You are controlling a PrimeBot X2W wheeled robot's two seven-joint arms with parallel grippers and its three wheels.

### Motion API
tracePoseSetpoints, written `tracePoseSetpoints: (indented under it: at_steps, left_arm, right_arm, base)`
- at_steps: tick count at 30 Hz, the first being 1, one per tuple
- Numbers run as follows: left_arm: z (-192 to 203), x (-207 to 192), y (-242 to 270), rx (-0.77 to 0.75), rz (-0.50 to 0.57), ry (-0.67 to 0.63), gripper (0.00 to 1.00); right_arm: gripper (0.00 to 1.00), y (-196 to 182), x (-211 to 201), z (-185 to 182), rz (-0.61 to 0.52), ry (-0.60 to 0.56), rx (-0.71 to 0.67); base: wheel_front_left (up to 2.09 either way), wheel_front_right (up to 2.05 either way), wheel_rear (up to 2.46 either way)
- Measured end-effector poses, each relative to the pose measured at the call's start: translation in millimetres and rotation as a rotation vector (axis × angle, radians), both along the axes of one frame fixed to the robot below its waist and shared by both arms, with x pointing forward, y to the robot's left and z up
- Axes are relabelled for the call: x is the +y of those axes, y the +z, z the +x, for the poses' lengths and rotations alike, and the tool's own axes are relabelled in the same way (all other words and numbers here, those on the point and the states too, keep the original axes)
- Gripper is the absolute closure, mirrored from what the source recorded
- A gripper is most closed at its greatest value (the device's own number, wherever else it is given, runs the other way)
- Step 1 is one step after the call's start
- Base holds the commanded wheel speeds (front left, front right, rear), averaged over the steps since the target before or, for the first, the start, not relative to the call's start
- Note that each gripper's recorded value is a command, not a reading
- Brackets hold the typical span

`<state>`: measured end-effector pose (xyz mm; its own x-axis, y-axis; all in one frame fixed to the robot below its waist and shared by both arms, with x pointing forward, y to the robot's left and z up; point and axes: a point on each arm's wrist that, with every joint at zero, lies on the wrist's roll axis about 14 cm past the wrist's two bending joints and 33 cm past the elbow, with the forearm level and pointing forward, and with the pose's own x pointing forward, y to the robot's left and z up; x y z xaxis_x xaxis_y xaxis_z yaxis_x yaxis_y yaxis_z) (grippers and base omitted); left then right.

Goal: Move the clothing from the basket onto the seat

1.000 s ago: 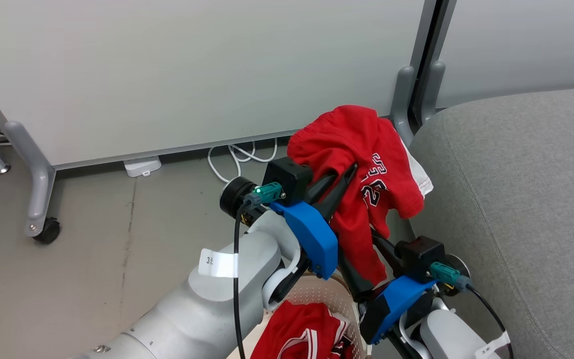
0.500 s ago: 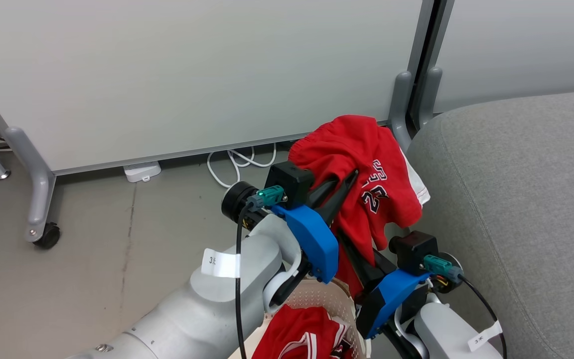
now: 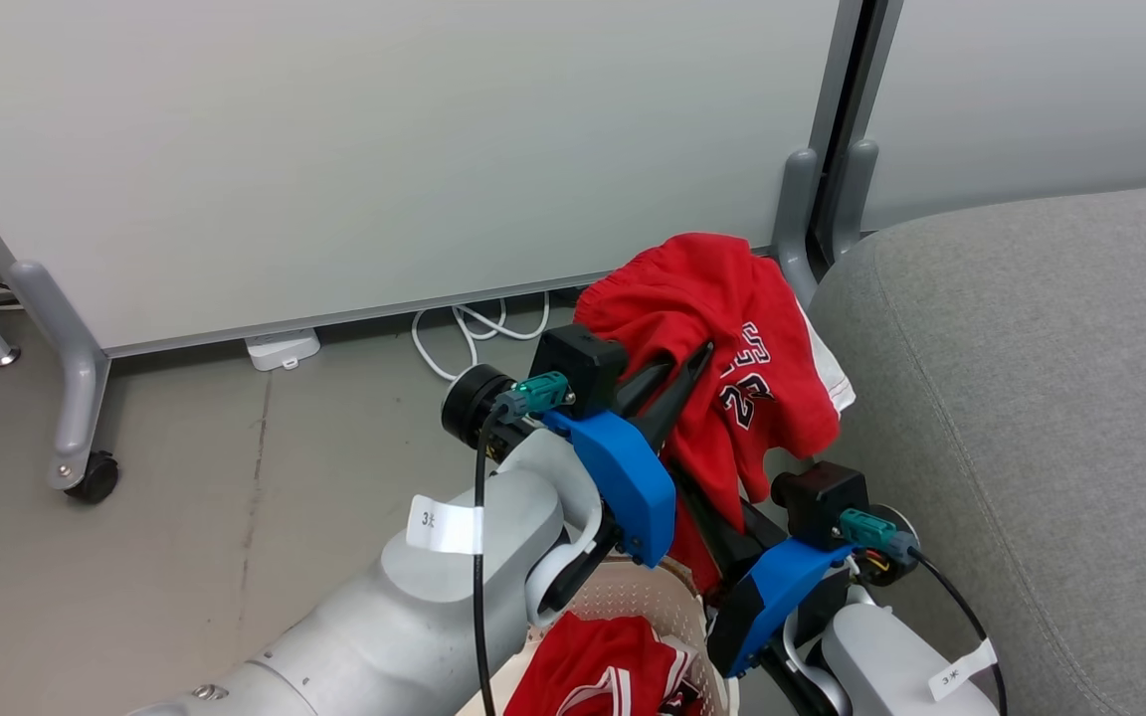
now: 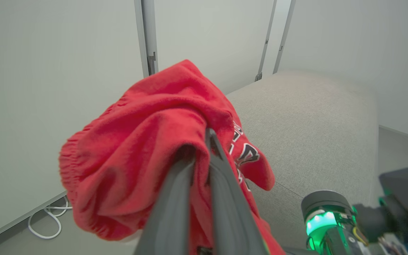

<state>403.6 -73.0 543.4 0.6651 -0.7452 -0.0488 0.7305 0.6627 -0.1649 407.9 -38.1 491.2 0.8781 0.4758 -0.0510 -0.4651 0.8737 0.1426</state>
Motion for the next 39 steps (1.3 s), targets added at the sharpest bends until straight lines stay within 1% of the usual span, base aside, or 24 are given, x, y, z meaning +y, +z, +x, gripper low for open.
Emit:
tracePoseSetpoints:
  at_steps: [8, 9, 10, 11, 12, 33, 36, 39]
  left_arm:
    - [-0.7, -2.6, 0.4, 0.003, 0.000, 0.000, 1.00]
    - [-0.9, -2.6, 0.3, 0.002, 0.001, 0.001, 0.71]
    - [-1.5, -3.1, 0.2, 0.001, 0.003, -0.001, 0.35]
    - [-1.9, -3.3, 0.1, 0.000, 0.005, -0.002, 0.03]
    - [-2.1, -3.4, -0.1, -0.001, 0.007, -0.002, 0.00]
    - [-0.5, -3.8, -3.4, 0.010, 0.014, 0.005, 0.00]
    - [5.1, -1.3, 4.0, -0.009, 0.000, 0.029, 0.00]
    - [9.1, 4.6, 12.1, -0.026, -0.041, 0.061, 0.00]
  right_arm:
    - [1.00, -0.1, -1.9, -0.8, 0.001, -0.004, 0.001]
    - [1.00, 0.3, -2.2, -0.7, 0.001, -0.005, 0.000]
    - [1.00, 0.3, -2.5, -0.7, 0.001, -0.006, 0.001]
    - [1.00, 0.3, -2.7, -0.8, 0.002, -0.007, 0.001]
    - [1.00, 0.5, -3.0, -0.9, 0.002, -0.008, 0.000]
    - [1.00, -2.0, -8.5, 0.6, 0.004, -0.026, 0.005]
    - [1.00, -1.6, -10.2, 0.8, 0.002, -0.030, 0.003]
    - [1.00, -1.2, -12.1, 1.5, 0.005, -0.037, 0.003]
  base:
    - [0.00, 0.00, 0.00]
    - [0.00, 0.00, 0.00]
    - [0.00, 0.00, 0.00]
    - [0.00, 0.00, 0.00]
    - [0.00, 0.00, 0.00]
    - [0.00, 0.00, 0.00]
    - [0.00, 0.00, 0.00]
    - [0.00, 0.00, 0.00]
